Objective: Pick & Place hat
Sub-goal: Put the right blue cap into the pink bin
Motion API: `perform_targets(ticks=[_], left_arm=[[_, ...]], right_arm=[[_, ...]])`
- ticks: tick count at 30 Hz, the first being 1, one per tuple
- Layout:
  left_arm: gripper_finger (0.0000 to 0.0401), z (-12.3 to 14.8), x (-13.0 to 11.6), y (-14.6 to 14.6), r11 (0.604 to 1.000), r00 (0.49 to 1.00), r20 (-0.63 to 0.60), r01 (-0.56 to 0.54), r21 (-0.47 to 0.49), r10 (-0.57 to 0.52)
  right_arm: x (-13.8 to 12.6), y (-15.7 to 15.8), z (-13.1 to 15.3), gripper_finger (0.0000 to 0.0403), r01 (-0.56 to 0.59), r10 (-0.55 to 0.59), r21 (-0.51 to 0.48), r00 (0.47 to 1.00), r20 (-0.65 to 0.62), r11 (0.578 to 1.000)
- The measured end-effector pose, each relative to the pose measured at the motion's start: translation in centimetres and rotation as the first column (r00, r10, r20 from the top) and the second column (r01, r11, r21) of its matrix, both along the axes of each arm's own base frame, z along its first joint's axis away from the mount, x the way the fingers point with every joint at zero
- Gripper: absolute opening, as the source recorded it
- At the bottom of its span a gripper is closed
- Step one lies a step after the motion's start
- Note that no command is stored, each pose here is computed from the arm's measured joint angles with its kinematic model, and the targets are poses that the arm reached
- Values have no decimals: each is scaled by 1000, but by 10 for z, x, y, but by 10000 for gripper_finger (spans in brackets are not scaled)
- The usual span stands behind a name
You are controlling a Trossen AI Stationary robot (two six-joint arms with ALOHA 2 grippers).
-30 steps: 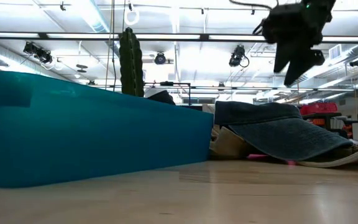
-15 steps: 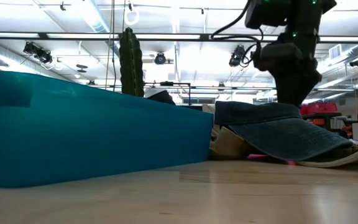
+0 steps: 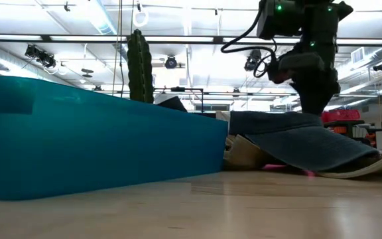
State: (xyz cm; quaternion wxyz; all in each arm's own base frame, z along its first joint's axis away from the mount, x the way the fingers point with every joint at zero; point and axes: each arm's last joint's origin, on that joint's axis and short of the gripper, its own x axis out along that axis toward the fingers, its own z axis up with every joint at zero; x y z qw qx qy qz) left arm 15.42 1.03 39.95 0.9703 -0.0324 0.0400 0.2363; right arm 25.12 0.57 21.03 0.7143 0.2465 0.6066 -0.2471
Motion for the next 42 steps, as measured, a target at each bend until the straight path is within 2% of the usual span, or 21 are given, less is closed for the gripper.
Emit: perform_targets(ticks=[8,16,22,28,34,37,42], left_arm=[[5,0,0,0,1000,1000,-1,0,1,0],[5,0,0,0,1000,1000,-2,0,2,0],[5,0,0,0,1000,1000,-1,0,2,0],[5,0,0,0,1000,1000,-1,1,2,-1],[5,0,0,0,1000,1000,-1,1,2,-1],[5,0,0,0,1000,1000,-1,1,2,-1],[5,0,0,0,1000,1000,-1,1,1,-1]], right_arm=[[-21,-1,31,3,6,-6,4,995,100,1000],[-47,-2,83,1,-29,33,-17,962,270,999],[-59,-10,138,1,-73,128,-197,950,284,978],[-61,-38,184,0,-79,218,-431,934,284,899],[-54,-72,187,0,-150,299,-541,934,198,828],[-49,-90,186,0,-190,345,-561,920,186,806],[-35,-121,182,0,-179,364,-580,905,220,795]])
